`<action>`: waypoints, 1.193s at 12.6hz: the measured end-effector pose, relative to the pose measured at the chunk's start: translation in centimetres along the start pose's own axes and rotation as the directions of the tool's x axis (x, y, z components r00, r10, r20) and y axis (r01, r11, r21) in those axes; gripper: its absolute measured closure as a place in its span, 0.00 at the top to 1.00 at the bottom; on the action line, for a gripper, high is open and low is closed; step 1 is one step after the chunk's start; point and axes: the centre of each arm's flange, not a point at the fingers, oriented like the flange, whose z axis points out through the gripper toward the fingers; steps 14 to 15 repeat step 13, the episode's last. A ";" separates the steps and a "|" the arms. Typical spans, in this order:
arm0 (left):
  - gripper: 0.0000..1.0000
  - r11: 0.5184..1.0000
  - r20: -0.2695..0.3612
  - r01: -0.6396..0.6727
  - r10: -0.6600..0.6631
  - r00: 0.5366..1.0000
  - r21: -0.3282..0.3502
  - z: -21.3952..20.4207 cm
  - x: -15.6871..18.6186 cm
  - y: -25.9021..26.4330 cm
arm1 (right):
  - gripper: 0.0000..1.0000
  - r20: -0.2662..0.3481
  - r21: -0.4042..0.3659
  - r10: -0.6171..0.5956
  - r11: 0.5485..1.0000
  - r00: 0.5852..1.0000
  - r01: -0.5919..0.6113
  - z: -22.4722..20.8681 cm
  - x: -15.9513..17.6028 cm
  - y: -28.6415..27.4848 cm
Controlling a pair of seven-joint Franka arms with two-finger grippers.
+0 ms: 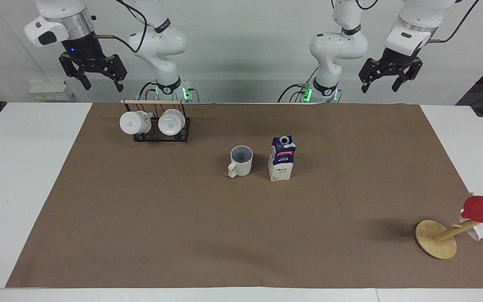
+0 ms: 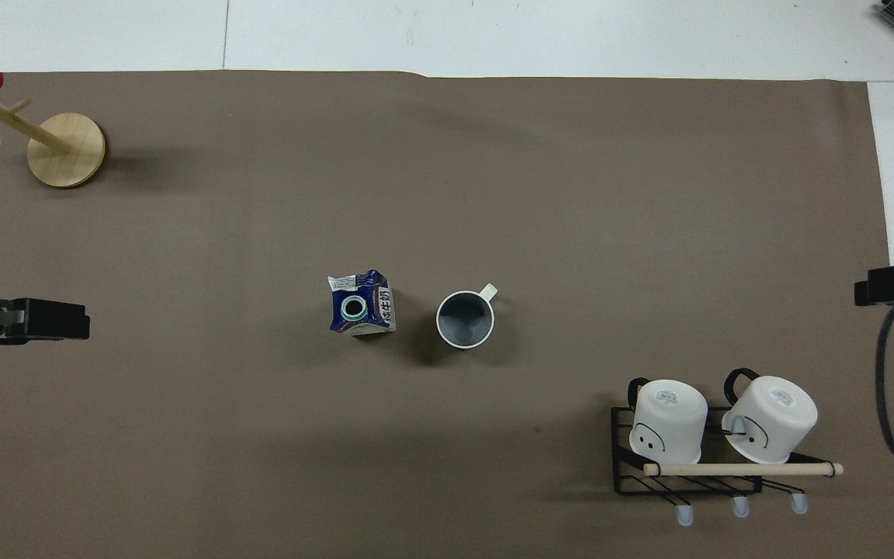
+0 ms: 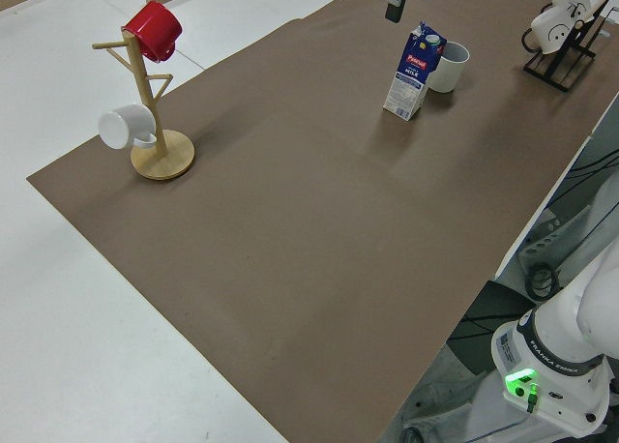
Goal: Place cup and milk on table
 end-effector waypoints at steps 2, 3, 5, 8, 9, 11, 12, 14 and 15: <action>1.00 1.000 -0.010 0.010 -0.010 1.000 -0.003 -0.5 0.2 -0.5 | 1.00 0.000 0.000 0.000 1.000 1.000 0.000 0.0 0.0 0.0; 1.00 1.000 -0.014 0.025 -0.025 1.000 -0.005 -0.7 0.7 -1.2 | 1.00 0.000 0.000 0.000 1.000 1.000 0.000 0.0 0.0 0.0; 1.00 0.997 -0.023 0.071 -0.072 0.997 -0.028 -1.3 2.1 -3.2 | 1.00 0.004 0.000 0.000 1.000 1.000 0.000 0.1 0.0 0.0; 1.00 0.995 -0.005 0.090 -0.091 0.996 -0.031 -0.9 3.6 -5.3 | 1.00 0.006 0.000 0.002 1.000 1.000 -0.002 0.2 0.0 0.1; 1.00 0.996 -0.003 0.083 -0.083 0.997 -0.030 -0.8 3.8 -5.3 | 1.00 0.007 0.000 0.003 1.000 1.000 -0.003 0.2 0.0 0.2; 1.00 0.997 -0.003 0.076 -0.077 0.997 -0.030 -1.0 3.8 -5.2 | 1.00 0.009 -0.001 0.005 1.000 1.000 -0.005 0.3 0.0 0.3; 1.00 0.997 -0.003 0.075 -0.075 0.997 -0.030 -1.1 3.8 -5.2 | 1.00 0.011 -0.001 -0.003 1.000 1.000 0.003 0.4 0.0 0.4; 1.00 0.997 -0.003 0.074 -0.075 0.997 -0.030 -1.2 3.8 -5.2 | 1.00 0.015 -0.001 -0.020 1.000 1.000 0.020 0.6 0.0 0.5; 1.00 0.997 -0.003 0.074 -0.075 0.997 -0.030 -1.2 3.8 -5.2 | 1.00 0.015 -0.001 -0.020 1.000 1.000 0.020 0.6 0.0 0.5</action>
